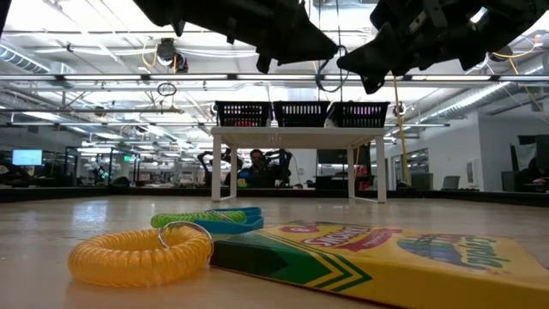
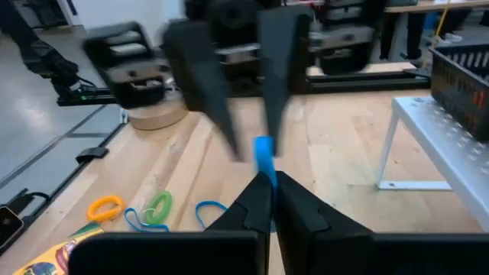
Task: Pick & Place Office Desk Supplies
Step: Put the blue rubber band into the right black bin on the shelf
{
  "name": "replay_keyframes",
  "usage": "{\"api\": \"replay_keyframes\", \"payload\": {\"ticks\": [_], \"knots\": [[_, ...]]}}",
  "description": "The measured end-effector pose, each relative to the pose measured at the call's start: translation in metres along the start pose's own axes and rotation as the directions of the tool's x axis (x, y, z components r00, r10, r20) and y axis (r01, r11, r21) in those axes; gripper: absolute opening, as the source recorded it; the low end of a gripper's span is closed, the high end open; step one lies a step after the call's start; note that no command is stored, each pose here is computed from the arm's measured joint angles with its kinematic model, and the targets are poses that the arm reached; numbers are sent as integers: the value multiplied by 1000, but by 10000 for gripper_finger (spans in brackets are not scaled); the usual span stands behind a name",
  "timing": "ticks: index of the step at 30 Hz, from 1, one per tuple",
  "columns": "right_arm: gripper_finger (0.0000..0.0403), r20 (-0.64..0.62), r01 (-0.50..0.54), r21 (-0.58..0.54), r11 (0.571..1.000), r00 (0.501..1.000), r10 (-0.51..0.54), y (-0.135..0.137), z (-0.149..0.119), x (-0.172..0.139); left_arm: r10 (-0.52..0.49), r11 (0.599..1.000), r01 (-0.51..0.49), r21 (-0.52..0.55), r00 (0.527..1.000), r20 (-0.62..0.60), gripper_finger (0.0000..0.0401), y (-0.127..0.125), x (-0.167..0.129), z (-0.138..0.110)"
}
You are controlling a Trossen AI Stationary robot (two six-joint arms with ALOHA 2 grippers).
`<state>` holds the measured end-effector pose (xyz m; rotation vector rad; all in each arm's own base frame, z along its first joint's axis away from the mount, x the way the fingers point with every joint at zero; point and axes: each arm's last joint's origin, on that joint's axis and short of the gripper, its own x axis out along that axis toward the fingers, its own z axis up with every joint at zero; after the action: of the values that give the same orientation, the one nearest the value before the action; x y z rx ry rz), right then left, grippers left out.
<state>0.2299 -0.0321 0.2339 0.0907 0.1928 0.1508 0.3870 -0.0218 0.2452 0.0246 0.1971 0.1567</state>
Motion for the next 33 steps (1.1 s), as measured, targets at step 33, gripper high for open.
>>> {"api": "replay_keyframes", "payload": {"ticks": [33], "knots": [[0,121,316,146,938,935,-333,-44,67,-66,147,987,-154,-38,979,-139,246,50,-126,36]]}}
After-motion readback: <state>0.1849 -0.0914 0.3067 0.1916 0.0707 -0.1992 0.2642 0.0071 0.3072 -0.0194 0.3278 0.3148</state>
